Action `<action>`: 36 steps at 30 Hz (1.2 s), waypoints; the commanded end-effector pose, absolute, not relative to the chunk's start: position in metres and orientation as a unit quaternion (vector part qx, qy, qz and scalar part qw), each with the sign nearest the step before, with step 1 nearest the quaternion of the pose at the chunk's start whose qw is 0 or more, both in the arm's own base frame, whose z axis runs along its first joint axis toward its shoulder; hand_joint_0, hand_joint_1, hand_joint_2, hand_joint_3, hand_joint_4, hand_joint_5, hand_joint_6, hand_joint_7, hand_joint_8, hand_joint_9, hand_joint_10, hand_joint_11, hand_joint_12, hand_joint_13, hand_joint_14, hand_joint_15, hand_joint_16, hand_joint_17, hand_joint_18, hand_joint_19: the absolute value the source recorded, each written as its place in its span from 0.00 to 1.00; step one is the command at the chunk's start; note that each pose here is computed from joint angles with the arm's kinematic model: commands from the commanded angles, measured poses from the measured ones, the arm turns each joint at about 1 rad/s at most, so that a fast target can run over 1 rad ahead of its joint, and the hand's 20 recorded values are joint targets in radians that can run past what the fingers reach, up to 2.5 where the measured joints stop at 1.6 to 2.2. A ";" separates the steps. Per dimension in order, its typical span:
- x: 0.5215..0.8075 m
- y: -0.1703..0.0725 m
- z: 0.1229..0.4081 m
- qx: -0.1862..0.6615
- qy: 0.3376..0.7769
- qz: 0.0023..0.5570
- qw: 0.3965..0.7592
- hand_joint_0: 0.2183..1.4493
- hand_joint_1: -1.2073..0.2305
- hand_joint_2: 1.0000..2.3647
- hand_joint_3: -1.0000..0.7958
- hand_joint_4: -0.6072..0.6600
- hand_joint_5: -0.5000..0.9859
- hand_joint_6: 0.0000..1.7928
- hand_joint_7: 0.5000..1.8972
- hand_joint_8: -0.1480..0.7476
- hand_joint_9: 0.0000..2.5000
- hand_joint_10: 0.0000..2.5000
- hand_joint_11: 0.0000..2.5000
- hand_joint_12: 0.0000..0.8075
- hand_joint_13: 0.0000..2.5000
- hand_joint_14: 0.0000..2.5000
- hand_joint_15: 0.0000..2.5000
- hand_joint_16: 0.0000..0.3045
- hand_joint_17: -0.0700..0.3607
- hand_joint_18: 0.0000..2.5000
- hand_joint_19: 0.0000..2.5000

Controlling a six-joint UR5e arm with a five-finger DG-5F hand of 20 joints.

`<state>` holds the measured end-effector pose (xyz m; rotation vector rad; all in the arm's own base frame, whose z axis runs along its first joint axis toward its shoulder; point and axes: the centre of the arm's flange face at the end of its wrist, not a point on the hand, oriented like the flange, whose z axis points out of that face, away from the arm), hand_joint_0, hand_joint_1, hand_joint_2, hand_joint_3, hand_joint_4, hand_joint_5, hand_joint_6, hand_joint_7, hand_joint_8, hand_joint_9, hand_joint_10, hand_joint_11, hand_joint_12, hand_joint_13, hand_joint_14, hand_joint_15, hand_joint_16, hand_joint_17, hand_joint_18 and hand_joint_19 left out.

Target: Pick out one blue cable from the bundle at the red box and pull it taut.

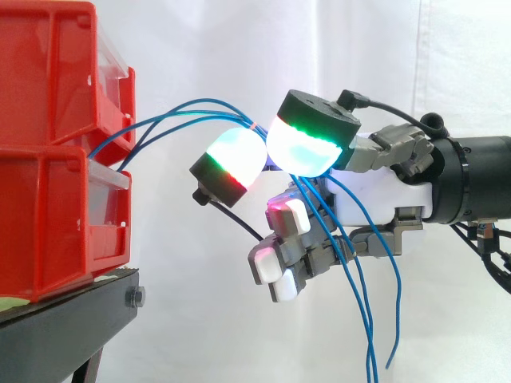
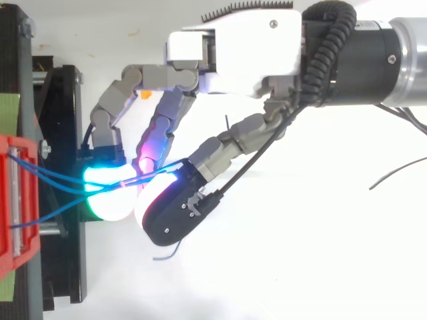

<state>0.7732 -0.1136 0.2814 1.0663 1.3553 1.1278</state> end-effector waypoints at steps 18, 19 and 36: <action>0.773 -0.112 0.281 0.444 0.565 0.470 0.512 0.29 0.43 0.00 0.28 0.44 0.27 0.53 0.16 0.41 0.48 0.01 0.28 0.37 0.40 0.01 0.18 0.11 0.34 0.31 0.22; 0.773 -0.112 0.281 0.443 0.565 0.471 0.513 0.30 0.42 0.00 0.29 0.44 0.27 0.53 0.16 0.41 0.48 0.01 0.28 0.37 0.40 0.01 0.18 0.11 0.34 0.31 0.22; 0.773 -0.112 0.281 0.445 0.565 0.471 0.511 0.38 0.27 0.02 0.40 0.42 0.27 0.54 0.20 0.42 0.49 0.01 0.29 0.36 0.42 0.01 0.19 0.11 0.34 0.33 0.22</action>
